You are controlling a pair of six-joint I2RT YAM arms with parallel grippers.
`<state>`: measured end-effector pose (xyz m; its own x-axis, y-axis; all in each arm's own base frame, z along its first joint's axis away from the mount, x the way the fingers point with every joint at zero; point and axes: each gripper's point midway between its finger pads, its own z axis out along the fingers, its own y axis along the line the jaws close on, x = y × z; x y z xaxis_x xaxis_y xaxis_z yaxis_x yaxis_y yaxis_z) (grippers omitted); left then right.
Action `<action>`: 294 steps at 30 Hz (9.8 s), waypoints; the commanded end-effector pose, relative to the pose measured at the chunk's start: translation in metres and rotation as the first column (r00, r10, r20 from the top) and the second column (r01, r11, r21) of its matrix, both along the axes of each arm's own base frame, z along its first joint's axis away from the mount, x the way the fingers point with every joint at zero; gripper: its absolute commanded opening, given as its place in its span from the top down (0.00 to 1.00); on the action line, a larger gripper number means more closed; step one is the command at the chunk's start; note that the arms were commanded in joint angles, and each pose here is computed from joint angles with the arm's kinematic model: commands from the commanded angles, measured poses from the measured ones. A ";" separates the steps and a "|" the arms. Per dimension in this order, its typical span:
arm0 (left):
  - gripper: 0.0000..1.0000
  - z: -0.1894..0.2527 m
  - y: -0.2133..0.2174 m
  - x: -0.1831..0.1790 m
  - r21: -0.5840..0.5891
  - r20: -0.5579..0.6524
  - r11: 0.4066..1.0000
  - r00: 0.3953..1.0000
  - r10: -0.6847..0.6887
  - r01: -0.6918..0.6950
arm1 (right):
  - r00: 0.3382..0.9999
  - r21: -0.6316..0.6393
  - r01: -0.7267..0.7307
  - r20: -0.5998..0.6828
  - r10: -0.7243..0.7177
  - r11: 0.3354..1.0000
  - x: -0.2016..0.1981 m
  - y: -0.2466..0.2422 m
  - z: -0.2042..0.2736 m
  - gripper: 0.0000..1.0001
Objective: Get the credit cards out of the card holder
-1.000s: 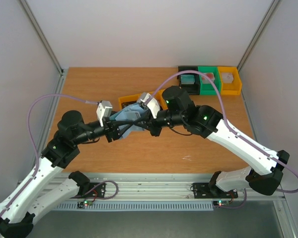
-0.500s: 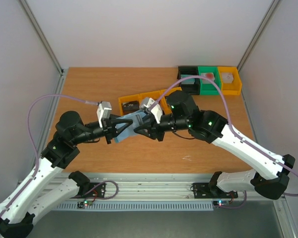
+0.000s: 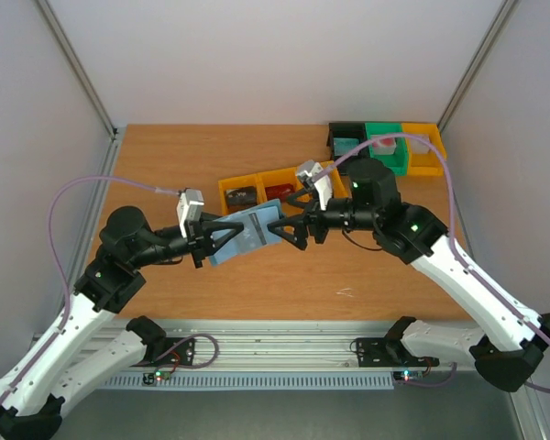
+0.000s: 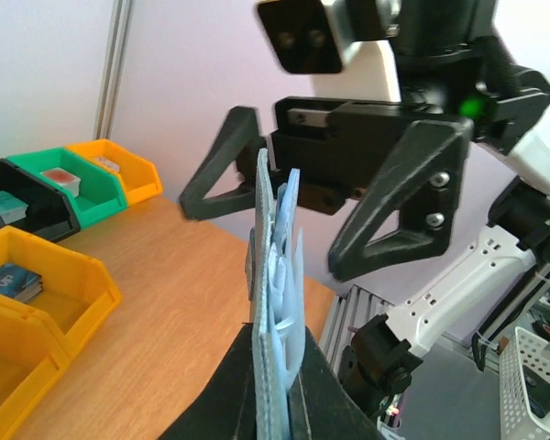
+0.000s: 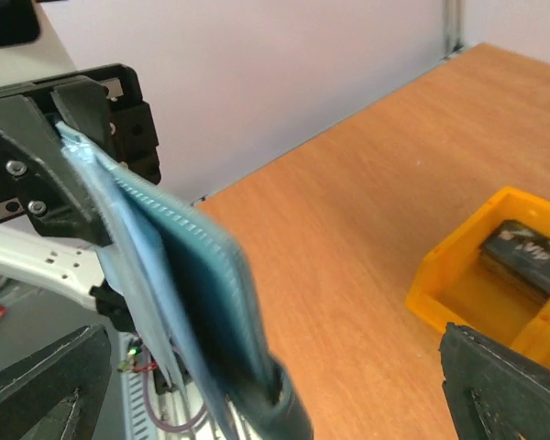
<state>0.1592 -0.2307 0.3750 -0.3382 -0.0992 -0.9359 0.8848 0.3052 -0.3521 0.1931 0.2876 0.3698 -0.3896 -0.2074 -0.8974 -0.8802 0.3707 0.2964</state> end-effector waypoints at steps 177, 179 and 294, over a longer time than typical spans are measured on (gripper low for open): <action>1.00 -0.069 0.012 -0.035 0.284 0.218 0.947 0.952 -0.216 0.150 | 0.940 -0.220 0.156 -0.265 -0.213 0.963 0.011 -0.076 -0.041 0.07; 1.00 -0.069 0.011 -0.042 0.282 0.214 0.939 0.941 -0.260 0.196 | 0.976 -0.125 -0.037 -0.217 0.009 0.991 -0.023 -0.046 -0.008 0.09; 1.00 -0.279 0.022 0.307 0.807 0.584 0.306 0.756 -0.295 -0.504 | 0.472 -0.150 0.785 -0.483 -0.738 0.601 0.211 -0.196 -0.046 0.01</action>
